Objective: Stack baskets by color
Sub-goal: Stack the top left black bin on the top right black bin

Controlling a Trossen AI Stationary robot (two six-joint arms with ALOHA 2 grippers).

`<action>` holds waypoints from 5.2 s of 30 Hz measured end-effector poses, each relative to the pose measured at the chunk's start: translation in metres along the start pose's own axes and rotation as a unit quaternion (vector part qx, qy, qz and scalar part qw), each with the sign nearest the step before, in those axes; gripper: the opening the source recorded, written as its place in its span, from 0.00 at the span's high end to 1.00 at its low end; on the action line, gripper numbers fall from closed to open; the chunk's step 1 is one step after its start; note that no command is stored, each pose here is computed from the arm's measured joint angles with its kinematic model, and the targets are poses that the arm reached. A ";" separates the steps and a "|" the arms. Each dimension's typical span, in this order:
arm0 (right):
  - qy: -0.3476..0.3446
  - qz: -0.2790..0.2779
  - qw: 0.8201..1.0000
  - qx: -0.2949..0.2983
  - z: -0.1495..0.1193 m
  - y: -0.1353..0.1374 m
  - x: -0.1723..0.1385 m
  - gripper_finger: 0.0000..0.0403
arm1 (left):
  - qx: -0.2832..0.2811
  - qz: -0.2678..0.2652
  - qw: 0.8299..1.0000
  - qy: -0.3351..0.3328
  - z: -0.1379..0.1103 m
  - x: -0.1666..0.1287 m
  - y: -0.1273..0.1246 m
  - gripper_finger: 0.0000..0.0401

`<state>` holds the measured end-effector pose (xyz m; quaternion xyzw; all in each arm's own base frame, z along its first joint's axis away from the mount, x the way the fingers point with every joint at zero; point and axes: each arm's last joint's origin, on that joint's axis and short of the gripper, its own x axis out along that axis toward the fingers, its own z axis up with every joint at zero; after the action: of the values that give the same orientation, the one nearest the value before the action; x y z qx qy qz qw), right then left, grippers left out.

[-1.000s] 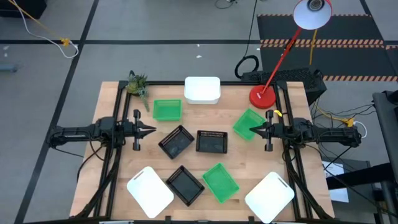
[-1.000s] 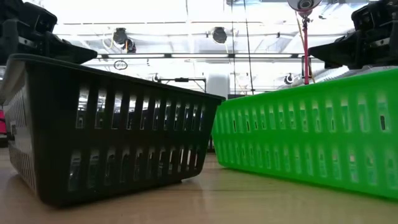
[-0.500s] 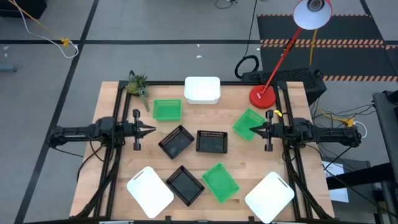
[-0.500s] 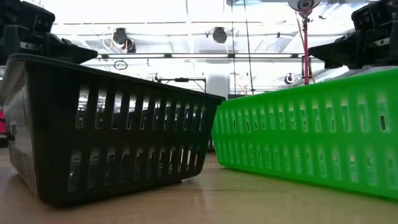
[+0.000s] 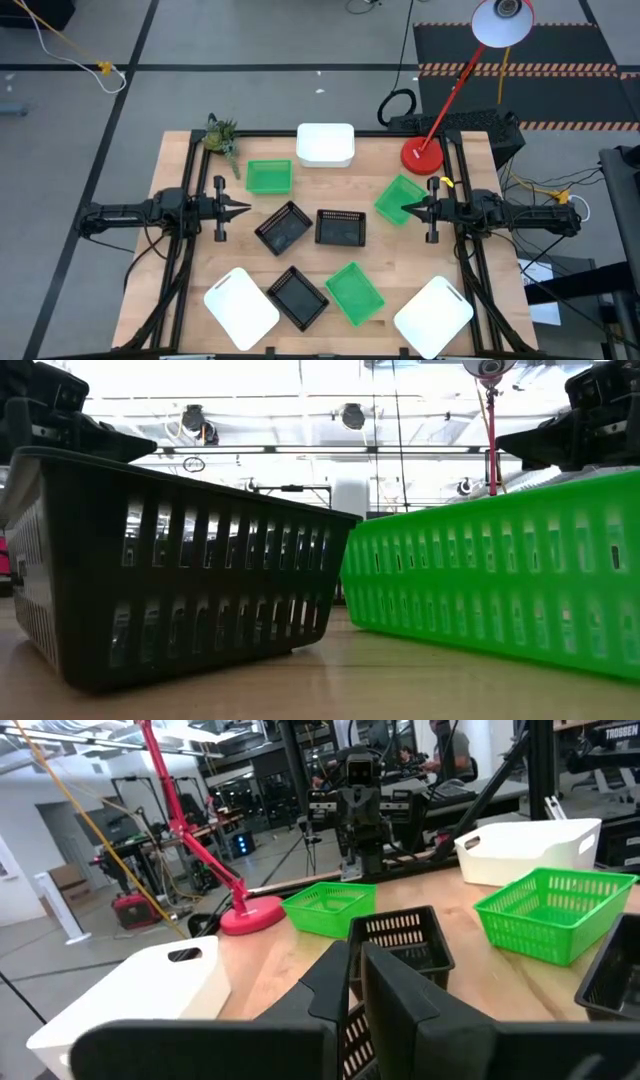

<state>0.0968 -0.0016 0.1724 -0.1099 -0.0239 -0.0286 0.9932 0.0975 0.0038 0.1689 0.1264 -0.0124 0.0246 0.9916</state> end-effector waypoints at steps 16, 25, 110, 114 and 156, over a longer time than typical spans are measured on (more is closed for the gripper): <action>0.000 0.000 1.000 0.000 0.000 0.000 0.000 1.00 | -0.013 0.009 1.000 0.000 0.000 0.000 0.001 0.91; 0.000 0.000 1.000 0.000 0.000 0.000 0.000 1.00 | -0.036 0.018 0.999 -0.022 0.004 0.000 0.002 0.91; 0.199 0.035 0.959 0.200 0.163 -0.026 0.110 1.00 | -0.075 -0.071 0.987 0.123 0.177 0.084 0.013 0.91; 0.181 0.049 0.962 0.199 0.140 -0.014 0.115 1.00 | -0.076 -0.075 0.982 0.155 0.168 0.095 0.008 0.91; 0.143 -0.010 0.978 0.149 0.125 -0.036 0.119 1.00 | -0.085 -0.054 0.952 0.289 0.115 0.149 -0.016 0.91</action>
<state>0.2081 -0.0154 0.3081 0.0446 0.1136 -0.0505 0.9912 0.2453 -0.0337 0.2813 0.0294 0.2800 0.0055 0.9595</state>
